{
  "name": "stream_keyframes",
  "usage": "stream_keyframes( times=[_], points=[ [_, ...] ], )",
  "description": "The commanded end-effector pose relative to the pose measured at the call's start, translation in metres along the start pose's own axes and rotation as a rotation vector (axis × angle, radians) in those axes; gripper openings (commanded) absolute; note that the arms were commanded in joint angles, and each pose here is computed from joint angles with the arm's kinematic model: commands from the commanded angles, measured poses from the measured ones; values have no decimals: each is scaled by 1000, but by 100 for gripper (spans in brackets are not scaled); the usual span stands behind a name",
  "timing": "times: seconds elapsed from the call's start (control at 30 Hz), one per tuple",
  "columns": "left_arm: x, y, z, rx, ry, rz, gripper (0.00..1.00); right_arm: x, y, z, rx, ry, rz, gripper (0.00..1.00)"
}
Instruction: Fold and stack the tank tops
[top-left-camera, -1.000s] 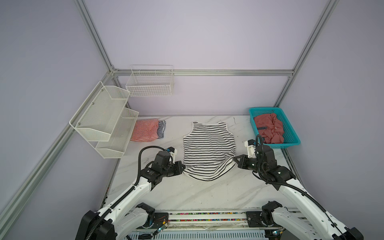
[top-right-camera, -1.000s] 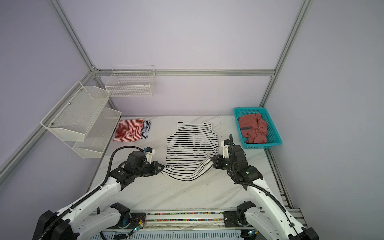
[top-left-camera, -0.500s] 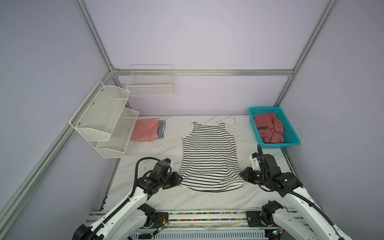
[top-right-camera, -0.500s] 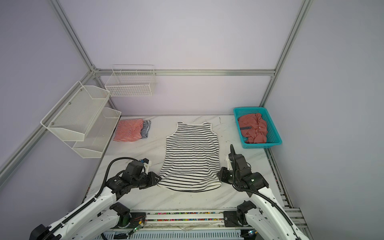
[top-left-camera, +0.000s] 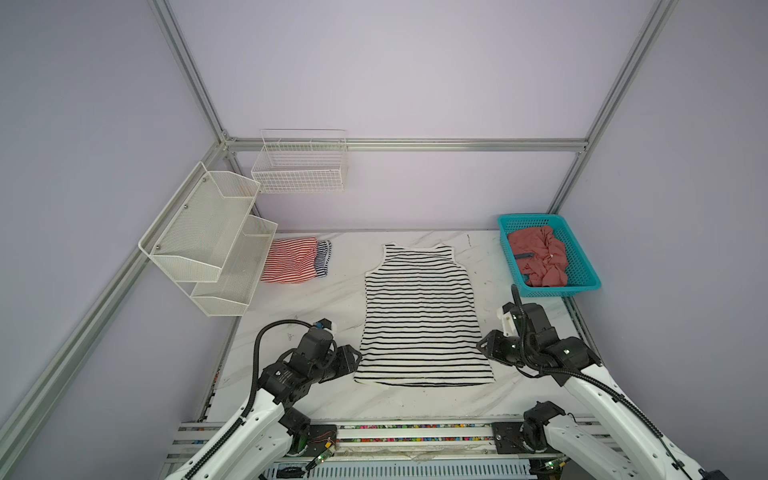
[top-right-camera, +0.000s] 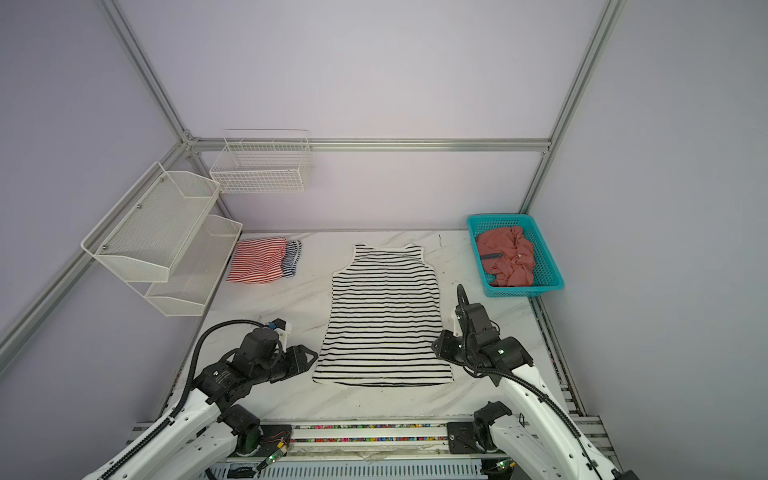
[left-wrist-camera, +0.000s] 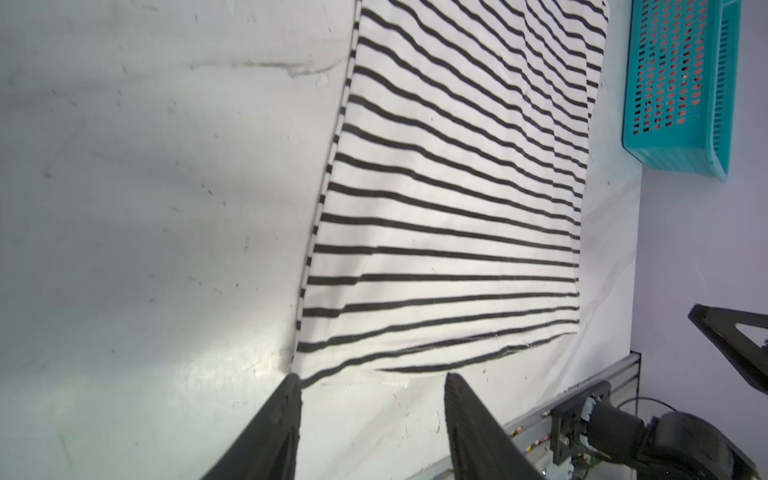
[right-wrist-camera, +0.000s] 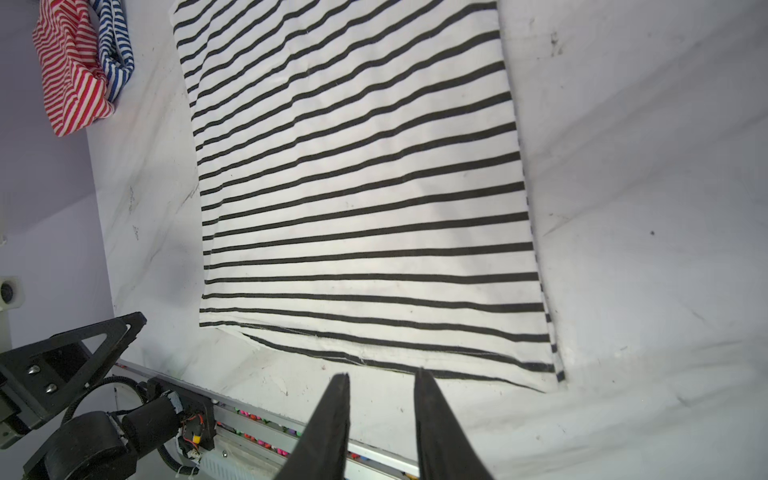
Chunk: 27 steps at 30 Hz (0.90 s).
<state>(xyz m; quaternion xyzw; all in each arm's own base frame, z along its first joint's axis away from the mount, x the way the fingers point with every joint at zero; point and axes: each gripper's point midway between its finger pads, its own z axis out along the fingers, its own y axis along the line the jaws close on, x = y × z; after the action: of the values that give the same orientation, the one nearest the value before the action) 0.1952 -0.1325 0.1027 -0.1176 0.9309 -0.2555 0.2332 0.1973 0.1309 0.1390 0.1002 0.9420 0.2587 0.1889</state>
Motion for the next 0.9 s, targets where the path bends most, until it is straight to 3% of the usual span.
stream_keyframes(
  times=[0.0,0.13,0.23,0.4,0.5,0.67,0.87],
  points=[
    [-93,-67,-15,66,-252,128,55,-23,20,17,-74,-51,-23,29],
    [-153,-104,23,-5,-232,203,53,-41,35,45,-113,-65,-53,29],
    [-195,-128,68,-31,-176,243,46,-50,32,71,-92,-69,-72,30],
    [-244,-168,140,124,-72,259,40,-63,16,106,-20,-85,-72,31],
    [-252,-179,172,202,-22,238,38,-73,22,111,-35,-113,-88,31],
    [-250,-167,216,185,18,215,36,-83,14,126,37,-104,-88,32],
    [-238,-146,239,147,53,184,35,-87,-1,140,109,-66,-94,35]
  ],
)
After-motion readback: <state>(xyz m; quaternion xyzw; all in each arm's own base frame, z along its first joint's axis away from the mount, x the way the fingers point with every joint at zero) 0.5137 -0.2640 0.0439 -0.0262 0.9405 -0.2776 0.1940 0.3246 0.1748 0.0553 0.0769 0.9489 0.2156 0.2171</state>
